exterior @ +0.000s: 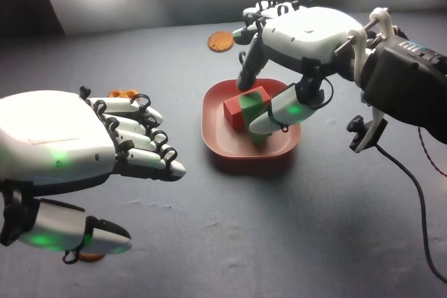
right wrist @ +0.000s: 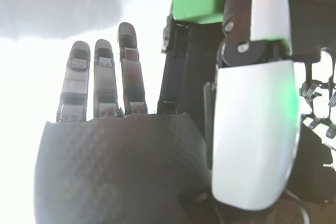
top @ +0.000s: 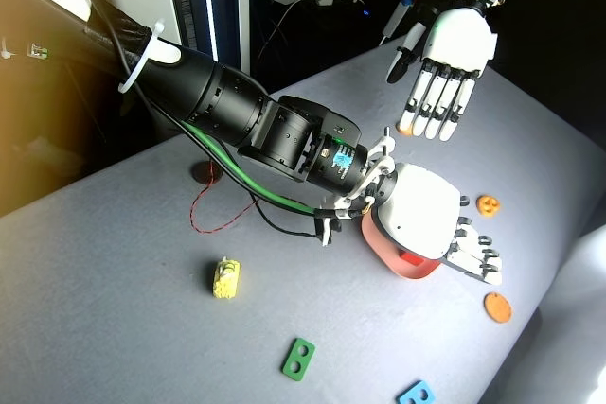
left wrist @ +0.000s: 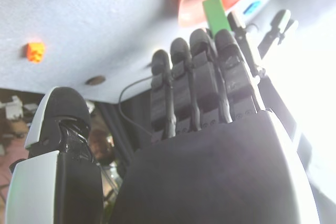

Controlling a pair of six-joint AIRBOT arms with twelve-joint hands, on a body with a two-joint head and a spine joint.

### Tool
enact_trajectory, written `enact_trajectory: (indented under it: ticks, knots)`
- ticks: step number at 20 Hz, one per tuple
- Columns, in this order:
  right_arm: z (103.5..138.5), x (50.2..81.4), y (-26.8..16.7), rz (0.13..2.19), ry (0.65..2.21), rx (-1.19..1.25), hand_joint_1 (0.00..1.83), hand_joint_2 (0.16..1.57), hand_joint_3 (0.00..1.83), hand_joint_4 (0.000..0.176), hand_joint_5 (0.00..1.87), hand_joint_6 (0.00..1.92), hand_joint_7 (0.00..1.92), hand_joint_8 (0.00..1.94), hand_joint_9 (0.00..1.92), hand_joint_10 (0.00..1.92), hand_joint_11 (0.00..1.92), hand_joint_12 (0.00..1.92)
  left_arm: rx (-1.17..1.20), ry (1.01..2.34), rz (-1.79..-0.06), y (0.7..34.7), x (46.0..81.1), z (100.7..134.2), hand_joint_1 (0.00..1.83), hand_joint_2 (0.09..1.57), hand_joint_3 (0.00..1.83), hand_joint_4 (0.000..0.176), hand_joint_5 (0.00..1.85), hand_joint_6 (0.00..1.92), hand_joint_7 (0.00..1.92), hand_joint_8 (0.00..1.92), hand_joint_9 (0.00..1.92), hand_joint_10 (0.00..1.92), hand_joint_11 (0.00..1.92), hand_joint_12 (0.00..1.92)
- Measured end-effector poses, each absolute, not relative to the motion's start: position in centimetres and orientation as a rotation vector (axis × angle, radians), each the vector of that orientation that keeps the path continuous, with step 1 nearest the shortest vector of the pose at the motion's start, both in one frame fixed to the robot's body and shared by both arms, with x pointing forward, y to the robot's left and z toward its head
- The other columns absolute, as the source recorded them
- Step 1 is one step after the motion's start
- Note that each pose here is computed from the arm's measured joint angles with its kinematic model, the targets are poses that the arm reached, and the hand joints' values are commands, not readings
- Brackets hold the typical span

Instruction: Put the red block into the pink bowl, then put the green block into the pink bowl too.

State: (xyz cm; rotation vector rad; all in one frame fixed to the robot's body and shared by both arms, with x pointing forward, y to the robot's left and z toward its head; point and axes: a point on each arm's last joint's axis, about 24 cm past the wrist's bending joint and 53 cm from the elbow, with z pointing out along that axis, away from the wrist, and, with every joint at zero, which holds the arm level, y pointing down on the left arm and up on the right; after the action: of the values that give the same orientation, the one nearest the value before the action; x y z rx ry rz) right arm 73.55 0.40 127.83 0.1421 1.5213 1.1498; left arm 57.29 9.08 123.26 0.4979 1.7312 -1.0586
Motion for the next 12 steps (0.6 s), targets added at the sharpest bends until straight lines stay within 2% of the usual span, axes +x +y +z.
enact_trajectory:
  ticks: [1, 2, 3, 4, 5, 6, 10, 12]
  knots:
    - [127.83, 73.55, 0.4, 1.15, 1.521, 0.142, 1.0, 0.74, 0.0, 0.06, 0.99, 0.0, 0.34, 0.01, 0.08, 0.01, 0.0, 0.0, 0.498, 1.731, -1.059, 9.08, 57.29, 123.27, 0.36, 1.26, 0.0, 0.0, 0.39, 0.0, 0.36, 0.0, 0.27, 0.0, 0.0, 0.34]
    - [127.82, 73.55, 0.4, 1.15, 1.522, 0.142, 0.94, 0.74, 0.0, 0.089, 0.95, 0.0, 0.29, 0.0, 0.04, 0.0, 0.0, 0.0, 0.498, 1.731, -1.058, 9.08, 57.29, 123.25, 0.4, 1.24, 0.0, 0.0, 0.4, 0.0, 0.4, 0.0, 0.33, 0.0, 0.0, 0.5]
    - [127.82, 73.55, 0.4, 1.15, 1.522, 0.142, 0.94, 0.74, 0.0, 0.089, 0.95, 0.0, 0.29, 0.0, 0.04, 0.0, 0.0, 0.0, 0.498, 1.731, -1.059, 9.08, 57.29, 123.26, 0.4, 1.24, 0.0, 0.0, 0.4, 0.0, 0.4, 0.0, 0.33, 0.0, 0.0, 0.5]
    - [127.82, 73.57, 0.38, 1.15, 1.522, 0.143, 0.84, 0.77, 0.0, 0.115, 0.83, 0.0, 0.23, 0.0, 0.01, 0.0, 0.0, 0.0, 0.498, 1.731, -1.059, 9.08, 57.29, 123.26, 0.38, 1.25, 0.0, 0.0, 0.38, 0.01, 0.37, 0.01, 0.31, 0.01, 0.0, 0.45]
    - [127.83, 73.55, 0.4, 1.15, 1.522, 0.142, 0.85, 0.77, 0.0, 0.115, 0.8, 0.0, 0.23, 0.0, 0.01, 0.0, 0.0, 0.0, 0.498, 1.731, -1.059, 9.08, 57.29, 123.26, 0.36, 1.26, 0.0, 0.0, 0.37, 0.0, 0.36, 0.0, 0.3, 0.0, 0.0, 0.41]
    - [127.82, 73.55, 0.4, 1.15, 1.522, 0.142, 0.83, 0.77, 0.0, 0.122, 0.74, 0.0, 0.22, 0.0, 0.0, 0.0, 0.0, 0.0, 0.498, 1.731, -1.059, 9.08, 57.29, 123.26, 0.39, 1.25, 0.0, 0.0, 0.39, 0.01, 0.36, 0.0, 0.29, 0.0, 0.0, 0.41]
    - [127.93, 73.54, 0.45, 1.152, 1.522, 0.141, 0.72, 0.8, 0.01, 0.134, 0.48, 0.0, 0.14, 0.0, 0.0, 0.0, 0.0, 0.0, 0.496, 1.721, -1.062, 9.03, 57.34, 123.61, 0.36, 1.24, 0.0, 0.0, 0.42, 0.01, 0.4, 0.01, 0.32, 0.0, 0.0, 0.48]
    - [128.27, 73.55, 0.45, 1.168, 1.519, 0.153, 0.72, 0.79, 0.01, 0.13, 0.39, 0.0, 0.14, 0.0, 0.0, 0.0, 0.0, 0.0, 0.497, 1.721, -1.062, 9.02, 57.33, 123.62, 0.31, 1.26, 0.0, 0.0, 0.38, 0.0, 0.35, 0.0, 0.28, 0.0, 0.0, 0.37]
